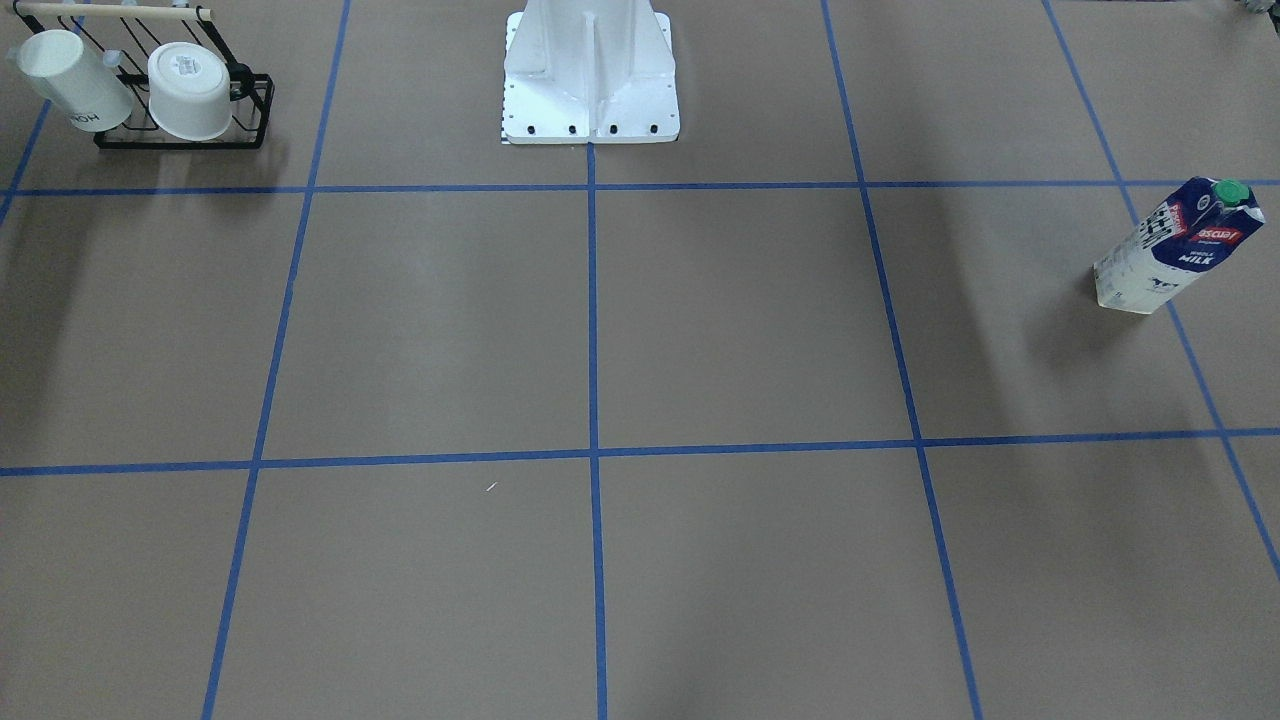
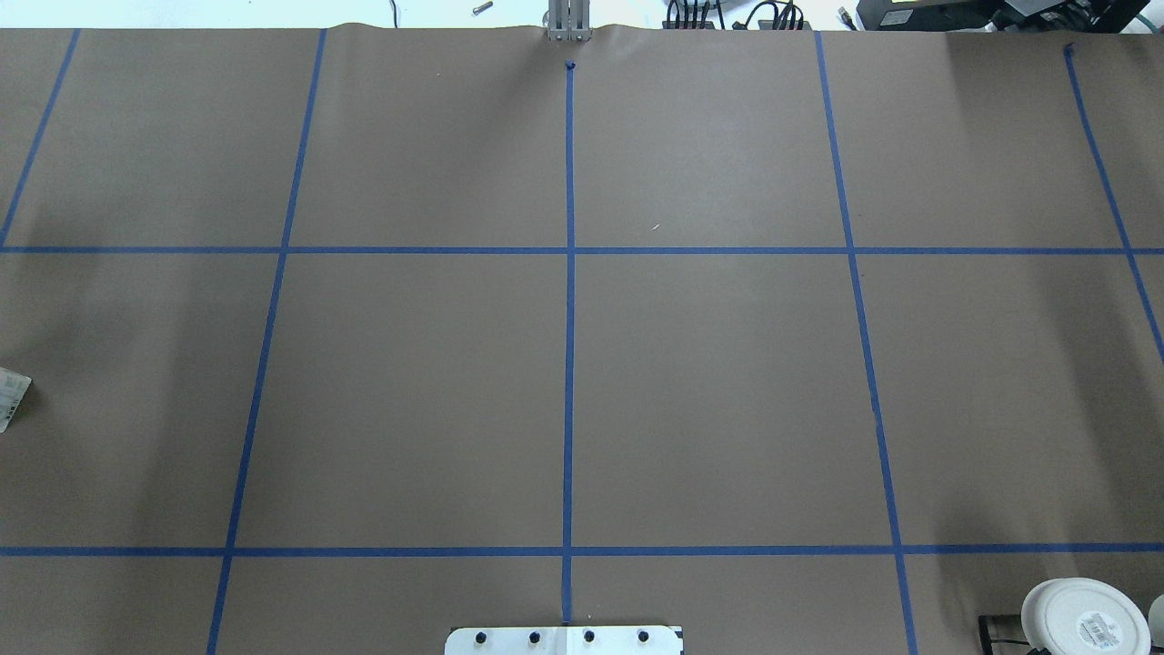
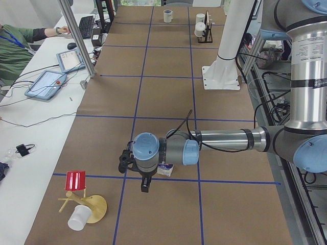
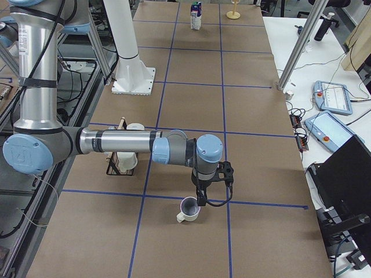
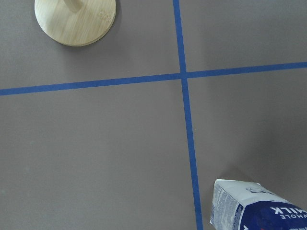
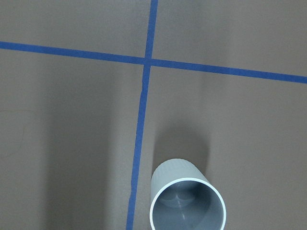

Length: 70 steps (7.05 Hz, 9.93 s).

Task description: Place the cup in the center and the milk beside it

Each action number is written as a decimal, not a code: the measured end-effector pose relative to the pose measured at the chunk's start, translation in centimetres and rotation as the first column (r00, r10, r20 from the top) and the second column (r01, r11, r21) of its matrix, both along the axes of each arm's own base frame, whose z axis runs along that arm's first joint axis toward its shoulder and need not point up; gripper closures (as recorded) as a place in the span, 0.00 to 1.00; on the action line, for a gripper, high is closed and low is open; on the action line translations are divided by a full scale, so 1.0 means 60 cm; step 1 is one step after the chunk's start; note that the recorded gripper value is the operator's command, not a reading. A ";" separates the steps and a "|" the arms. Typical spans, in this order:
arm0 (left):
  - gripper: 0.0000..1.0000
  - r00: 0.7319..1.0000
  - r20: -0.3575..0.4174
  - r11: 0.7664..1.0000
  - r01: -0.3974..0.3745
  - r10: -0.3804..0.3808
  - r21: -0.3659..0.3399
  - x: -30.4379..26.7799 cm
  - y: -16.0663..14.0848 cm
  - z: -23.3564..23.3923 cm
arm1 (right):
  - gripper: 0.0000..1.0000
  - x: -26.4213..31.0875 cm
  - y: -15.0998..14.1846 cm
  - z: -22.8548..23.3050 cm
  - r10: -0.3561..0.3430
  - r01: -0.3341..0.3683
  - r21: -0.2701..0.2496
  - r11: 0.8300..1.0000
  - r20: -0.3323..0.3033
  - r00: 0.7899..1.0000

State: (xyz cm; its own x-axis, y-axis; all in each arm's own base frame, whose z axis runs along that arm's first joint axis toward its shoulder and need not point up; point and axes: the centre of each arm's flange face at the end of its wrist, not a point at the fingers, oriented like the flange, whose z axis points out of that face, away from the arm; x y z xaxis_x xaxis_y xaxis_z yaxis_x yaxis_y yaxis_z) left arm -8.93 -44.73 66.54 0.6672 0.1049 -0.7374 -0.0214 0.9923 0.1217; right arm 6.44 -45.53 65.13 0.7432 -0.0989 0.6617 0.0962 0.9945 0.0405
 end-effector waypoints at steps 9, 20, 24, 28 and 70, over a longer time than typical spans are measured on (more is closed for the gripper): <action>0.02 1.000 0.010 0.989 0.004 -0.006 0.149 -0.003 -0.029 -0.108 | 0.00 0.001 -0.064 -0.099 0.007 -0.007 0.118 0.993 -0.007 1.000; 0.02 1.000 0.014 0.935 0.005 -0.010 0.355 -0.004 -0.047 -0.153 | 0.91 -0.139 0.103 0.067 0.105 -0.096 0.180 0.979 -0.042 0.994; 0.02 1.000 0.014 0.935 0.004 -0.010 0.355 -0.004 -0.047 -0.152 | 1.00 -0.166 0.106 0.100 0.070 -0.050 0.182 0.982 -0.110 0.991; 0.02 1.000 0.014 0.937 0.004 -0.010 0.349 -0.004 -0.047 -0.146 | 1.00 -0.184 0.023 -0.057 0.085 -0.081 0.350 0.933 0.003 0.996; 0.02 0.999 -0.047 0.961 0.038 -0.026 0.275 0.129 0.092 -0.146 | 0.00 0.000 0.016 0.019 -0.043 0.043 0.000 0.999 -0.104 0.994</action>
State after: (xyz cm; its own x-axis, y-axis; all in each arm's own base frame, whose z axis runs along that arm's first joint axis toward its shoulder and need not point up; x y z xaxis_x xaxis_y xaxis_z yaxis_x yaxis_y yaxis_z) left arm -1.19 -39.19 57.79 0.6425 0.2869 -0.7105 0.0210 0.9203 0.3906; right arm 6.44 -44.57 66.25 0.8029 -0.1337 0.5809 0.1425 0.9893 0.0308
